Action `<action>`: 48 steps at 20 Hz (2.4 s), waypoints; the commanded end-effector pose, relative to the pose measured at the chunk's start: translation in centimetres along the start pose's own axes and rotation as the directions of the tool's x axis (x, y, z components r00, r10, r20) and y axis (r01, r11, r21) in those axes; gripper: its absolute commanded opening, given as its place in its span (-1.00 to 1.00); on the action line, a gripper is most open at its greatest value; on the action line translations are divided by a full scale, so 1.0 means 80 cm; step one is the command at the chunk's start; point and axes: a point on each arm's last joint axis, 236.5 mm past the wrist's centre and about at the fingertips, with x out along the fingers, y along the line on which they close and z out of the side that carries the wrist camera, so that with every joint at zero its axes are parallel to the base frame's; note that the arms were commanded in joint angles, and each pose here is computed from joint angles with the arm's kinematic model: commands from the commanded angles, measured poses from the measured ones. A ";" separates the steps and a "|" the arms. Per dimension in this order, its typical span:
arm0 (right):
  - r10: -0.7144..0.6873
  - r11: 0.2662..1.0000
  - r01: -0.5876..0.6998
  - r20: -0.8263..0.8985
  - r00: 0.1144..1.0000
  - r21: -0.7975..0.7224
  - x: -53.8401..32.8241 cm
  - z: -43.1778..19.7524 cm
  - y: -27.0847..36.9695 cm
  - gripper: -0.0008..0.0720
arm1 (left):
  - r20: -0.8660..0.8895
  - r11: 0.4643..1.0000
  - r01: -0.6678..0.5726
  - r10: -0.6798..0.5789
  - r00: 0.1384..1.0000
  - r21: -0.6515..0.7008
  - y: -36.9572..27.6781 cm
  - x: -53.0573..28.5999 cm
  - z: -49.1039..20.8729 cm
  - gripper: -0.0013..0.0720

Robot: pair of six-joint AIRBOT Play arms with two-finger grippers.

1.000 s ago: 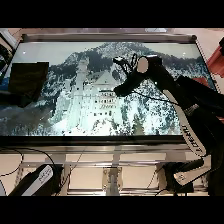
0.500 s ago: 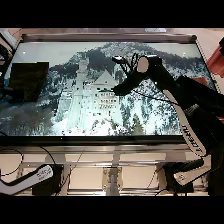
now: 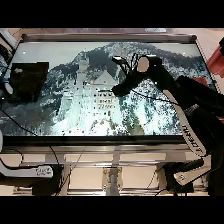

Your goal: Fold the clothes and pants, and hang the long-sleeved shirts on hangers.

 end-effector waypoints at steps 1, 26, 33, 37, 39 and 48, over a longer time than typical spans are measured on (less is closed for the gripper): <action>0.022 1.000 -0.022 0.001 1.000 0.006 0.000 0.000 0.007 -0.93 | 0.038 0.998 -0.023 0.021 0.999 0.055 -0.012 0.025 0.019 0.34; 0.066 0.997 -0.066 0.012 0.998 0.036 -0.001 0.004 0.020 -0.93 | -0.067 0.998 -0.057 0.055 0.996 -0.033 0.017 0.081 -0.045 -0.26; 0.061 0.997 -0.062 0.039 0.997 0.036 -0.001 0.012 0.018 -0.93 | 0.075 0.983 -0.171 0.176 0.982 -0.070 0.077 -0.015 0.019 -0.90; 0.060 0.998 -0.060 0.034 0.998 0.025 -0.008 0.010 0.020 -0.93 | 0.325 0.936 -0.314 0.349 0.879 -0.157 0.150 -0.195 0.123 -0.90; 0.035 0.999 -0.035 0.030 0.999 -0.009 -0.020 0.010 0.018 -0.93 | 0.430 0.937 -0.308 0.350 0.832 -0.168 0.148 -0.290 0.169 -0.90; -0.194 0.951 0.210 0.088 0.977 -0.226 -0.176 -0.036 0.008 -0.51 | 0.652 0.966 0.197 -0.258 0.713 0.167 -0.094 -0.497 0.290 -0.90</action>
